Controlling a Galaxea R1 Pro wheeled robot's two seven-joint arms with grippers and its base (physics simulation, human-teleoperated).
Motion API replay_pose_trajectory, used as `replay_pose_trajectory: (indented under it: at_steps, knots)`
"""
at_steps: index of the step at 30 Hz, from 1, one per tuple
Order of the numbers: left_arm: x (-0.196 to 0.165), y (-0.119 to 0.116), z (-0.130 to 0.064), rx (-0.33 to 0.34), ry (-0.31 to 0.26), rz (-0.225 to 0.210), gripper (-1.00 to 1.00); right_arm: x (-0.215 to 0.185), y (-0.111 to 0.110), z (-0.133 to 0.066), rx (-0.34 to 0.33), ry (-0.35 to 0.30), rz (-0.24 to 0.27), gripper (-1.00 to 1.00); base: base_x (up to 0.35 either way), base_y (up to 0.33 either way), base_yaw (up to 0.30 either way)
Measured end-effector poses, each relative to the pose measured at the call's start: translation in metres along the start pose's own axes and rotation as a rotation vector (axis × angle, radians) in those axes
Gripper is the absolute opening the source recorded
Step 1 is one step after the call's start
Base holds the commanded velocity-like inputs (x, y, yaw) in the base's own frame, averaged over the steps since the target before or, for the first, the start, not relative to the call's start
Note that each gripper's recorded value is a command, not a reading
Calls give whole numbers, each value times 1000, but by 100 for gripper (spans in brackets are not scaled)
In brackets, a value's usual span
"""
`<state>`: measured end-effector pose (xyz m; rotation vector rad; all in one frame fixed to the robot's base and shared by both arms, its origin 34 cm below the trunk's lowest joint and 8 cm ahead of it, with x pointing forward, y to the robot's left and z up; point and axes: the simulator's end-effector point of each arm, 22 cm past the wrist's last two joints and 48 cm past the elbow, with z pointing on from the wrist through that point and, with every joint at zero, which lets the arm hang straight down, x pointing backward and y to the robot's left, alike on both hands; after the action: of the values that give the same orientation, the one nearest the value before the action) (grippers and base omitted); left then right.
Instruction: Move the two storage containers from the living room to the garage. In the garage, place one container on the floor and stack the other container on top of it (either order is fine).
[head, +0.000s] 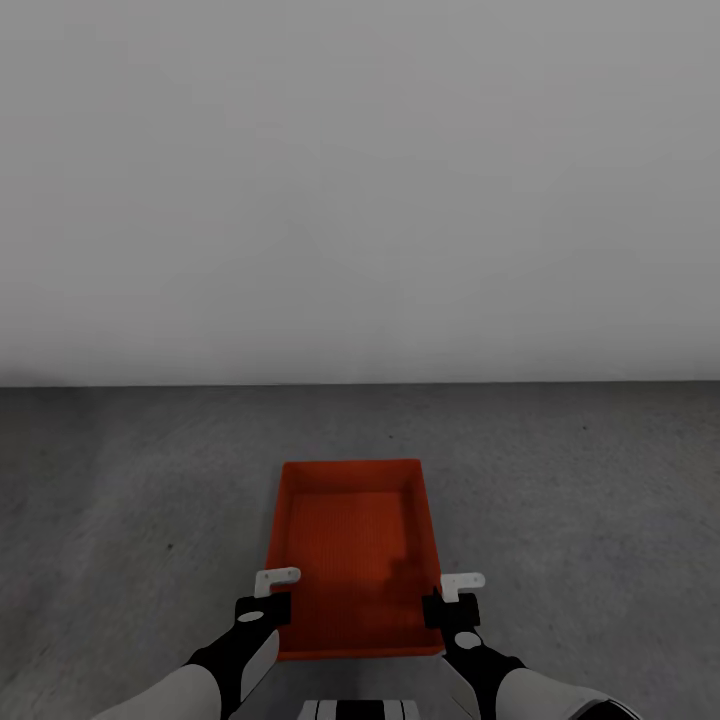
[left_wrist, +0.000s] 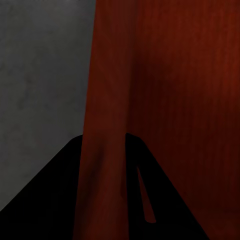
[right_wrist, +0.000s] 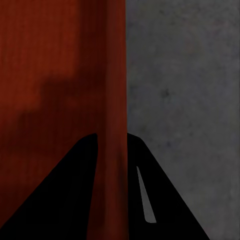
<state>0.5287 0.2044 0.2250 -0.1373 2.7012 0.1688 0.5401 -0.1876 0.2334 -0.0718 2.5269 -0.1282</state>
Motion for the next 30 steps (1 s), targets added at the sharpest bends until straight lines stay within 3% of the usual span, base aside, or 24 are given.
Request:
replay_pose_trajectory:
  at_steps: [7, 21, 30]
  knots:
    - [10, -1, 12, 0, 1, 1, -100, 12, 2, 10, 0, 1, 0, -100, 0, 0, 0]
    - [10, -1, 12, 0, 0, 0, -100, 12, 2, 10, 0, 0, 0, -100, 0, 0, 0]
    - [19, -2, 23, 0, 2, 1, -100, 23, 3, 19, 0, 2, 0, -100, 0, 0, 0]
